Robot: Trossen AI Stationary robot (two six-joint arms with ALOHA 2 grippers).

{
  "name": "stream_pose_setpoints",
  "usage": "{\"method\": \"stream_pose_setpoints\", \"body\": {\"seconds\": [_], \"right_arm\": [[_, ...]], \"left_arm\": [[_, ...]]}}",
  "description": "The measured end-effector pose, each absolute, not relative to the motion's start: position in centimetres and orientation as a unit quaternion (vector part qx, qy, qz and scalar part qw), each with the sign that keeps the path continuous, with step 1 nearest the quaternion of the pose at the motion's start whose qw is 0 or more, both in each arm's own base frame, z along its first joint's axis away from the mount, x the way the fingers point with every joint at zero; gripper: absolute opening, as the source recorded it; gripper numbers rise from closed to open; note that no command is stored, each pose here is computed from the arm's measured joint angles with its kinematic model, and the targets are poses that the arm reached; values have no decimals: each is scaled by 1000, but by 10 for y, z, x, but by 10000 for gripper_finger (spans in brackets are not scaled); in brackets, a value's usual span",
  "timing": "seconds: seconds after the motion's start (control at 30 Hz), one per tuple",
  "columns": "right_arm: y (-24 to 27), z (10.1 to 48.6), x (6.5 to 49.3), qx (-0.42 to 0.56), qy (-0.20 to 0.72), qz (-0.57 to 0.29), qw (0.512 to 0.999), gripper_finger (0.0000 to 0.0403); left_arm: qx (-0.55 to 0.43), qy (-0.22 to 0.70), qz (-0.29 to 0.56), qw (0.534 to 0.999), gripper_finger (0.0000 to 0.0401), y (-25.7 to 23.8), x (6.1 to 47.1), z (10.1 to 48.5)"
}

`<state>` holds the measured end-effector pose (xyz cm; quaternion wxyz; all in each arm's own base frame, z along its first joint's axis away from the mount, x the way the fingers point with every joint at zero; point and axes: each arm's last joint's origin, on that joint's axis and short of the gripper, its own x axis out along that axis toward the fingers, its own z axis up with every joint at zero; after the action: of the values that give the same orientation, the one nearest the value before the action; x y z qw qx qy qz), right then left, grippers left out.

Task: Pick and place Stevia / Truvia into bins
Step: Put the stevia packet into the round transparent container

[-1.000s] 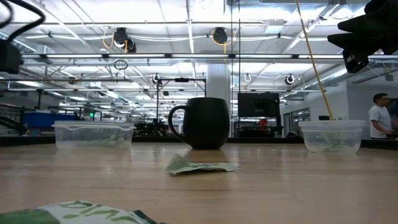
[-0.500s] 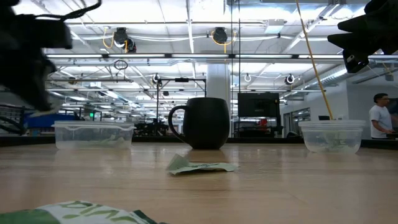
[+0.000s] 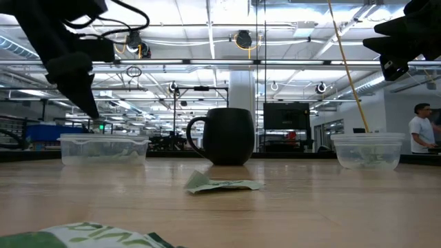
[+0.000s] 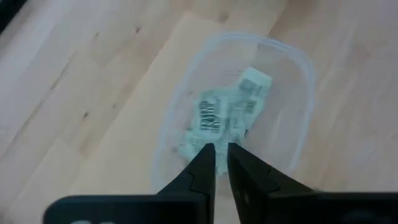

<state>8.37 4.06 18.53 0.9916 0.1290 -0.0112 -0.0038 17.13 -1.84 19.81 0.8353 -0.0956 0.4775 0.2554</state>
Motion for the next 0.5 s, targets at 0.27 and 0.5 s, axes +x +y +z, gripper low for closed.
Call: {"method": "stream_pose_setpoints", "body": {"seconds": [0.27, 0.5], "right_arm": [[41, 185, 84, 129, -11, -4, 992, 126], [41, 185, 84, 129, -11, -4, 992, 126]], "left_arm": [[-129, 463, 148, 864, 86, -34, 178, 204], [-96, 339, 37, 935, 34, -77, 165, 230]]}}
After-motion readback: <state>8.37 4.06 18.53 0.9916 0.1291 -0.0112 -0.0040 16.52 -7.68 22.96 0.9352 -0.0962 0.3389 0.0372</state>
